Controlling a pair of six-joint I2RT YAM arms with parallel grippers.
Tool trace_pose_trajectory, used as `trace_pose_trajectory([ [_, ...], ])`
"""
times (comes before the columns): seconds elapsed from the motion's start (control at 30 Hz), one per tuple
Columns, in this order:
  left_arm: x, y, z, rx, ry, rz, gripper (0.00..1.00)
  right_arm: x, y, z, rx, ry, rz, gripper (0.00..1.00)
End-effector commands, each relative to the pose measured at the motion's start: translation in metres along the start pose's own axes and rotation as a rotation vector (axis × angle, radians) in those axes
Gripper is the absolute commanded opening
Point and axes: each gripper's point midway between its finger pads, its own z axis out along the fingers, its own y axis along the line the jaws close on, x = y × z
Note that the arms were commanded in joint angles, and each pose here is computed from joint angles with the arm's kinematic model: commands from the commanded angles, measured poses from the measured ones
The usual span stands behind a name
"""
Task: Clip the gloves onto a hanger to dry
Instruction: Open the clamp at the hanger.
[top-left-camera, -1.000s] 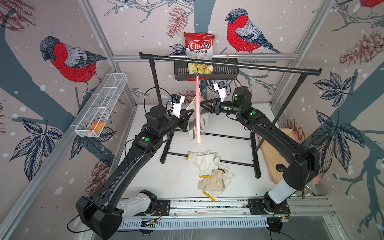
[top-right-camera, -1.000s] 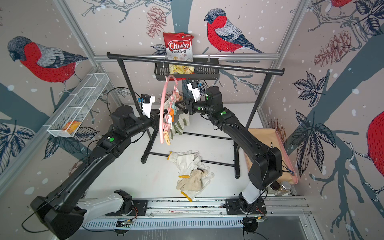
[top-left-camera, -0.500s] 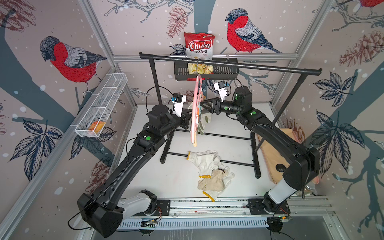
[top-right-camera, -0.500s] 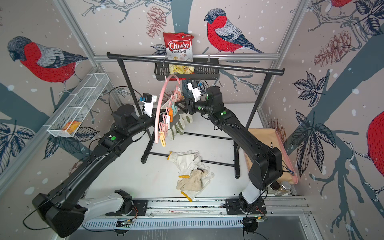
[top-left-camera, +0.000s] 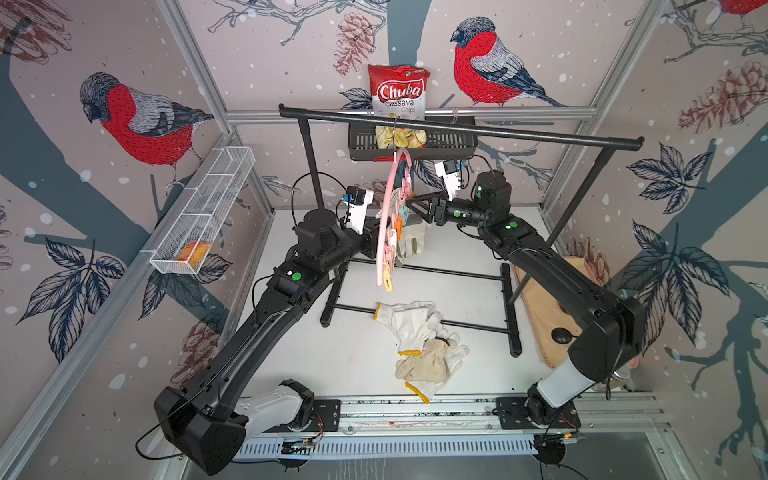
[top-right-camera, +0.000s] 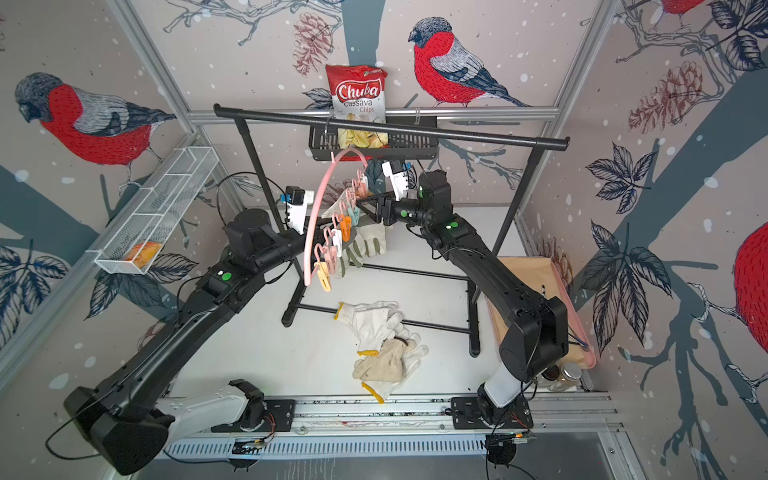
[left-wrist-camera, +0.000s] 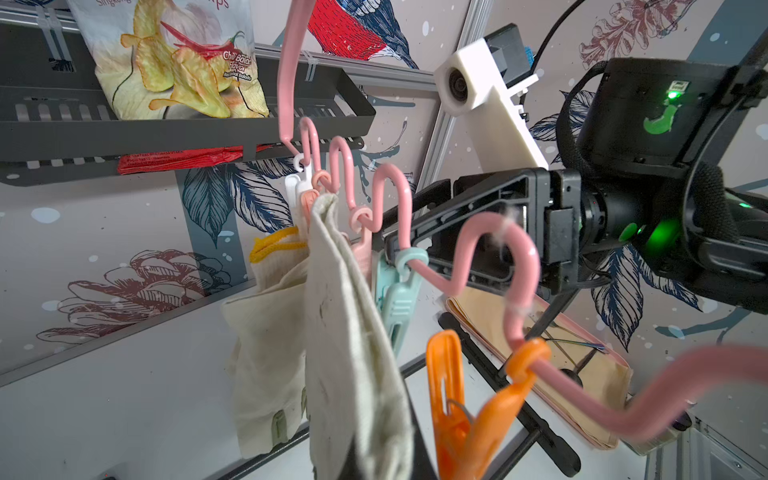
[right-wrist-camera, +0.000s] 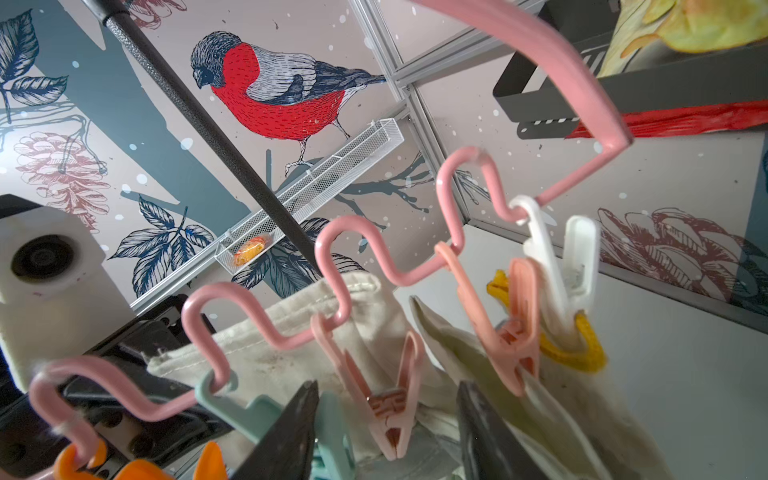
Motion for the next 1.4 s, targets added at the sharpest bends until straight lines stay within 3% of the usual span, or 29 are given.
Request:
trace_pose_trajectory([
  [0.0, -0.014, -0.003, -0.002, 0.009, -0.052, 0.022, 0.00, -0.015, -0.001, -0.009, 0.021, -0.068, -0.026, 0.55],
  [0.2, -0.014, -0.003, -0.002, 0.008, -0.050, 0.024, 0.00, -0.022, 0.000, -0.023, 0.008, -0.119, -0.011, 0.55],
  [0.53, -0.012, -0.005, 0.000, 0.011, -0.046, 0.022, 0.00, -0.019, 0.015, -0.022, -0.063, -0.094, -0.009, 0.56],
  [0.8, -0.012, -0.005, -0.001, 0.009, -0.045, 0.026, 0.00, -0.024, 0.001, -0.025, 0.014, -0.097, -0.013, 0.54],
  [1.07, -0.012, -0.005, -0.002, 0.008, -0.045, 0.027, 0.00, -0.003, -0.001, -0.001, 0.007, 0.011, -0.002, 0.52],
  [1.37, -0.013, -0.004, -0.003, 0.004, -0.046, 0.031, 0.00, 0.002, 0.012, 0.009, -0.051, 0.029, -0.022, 0.54],
])
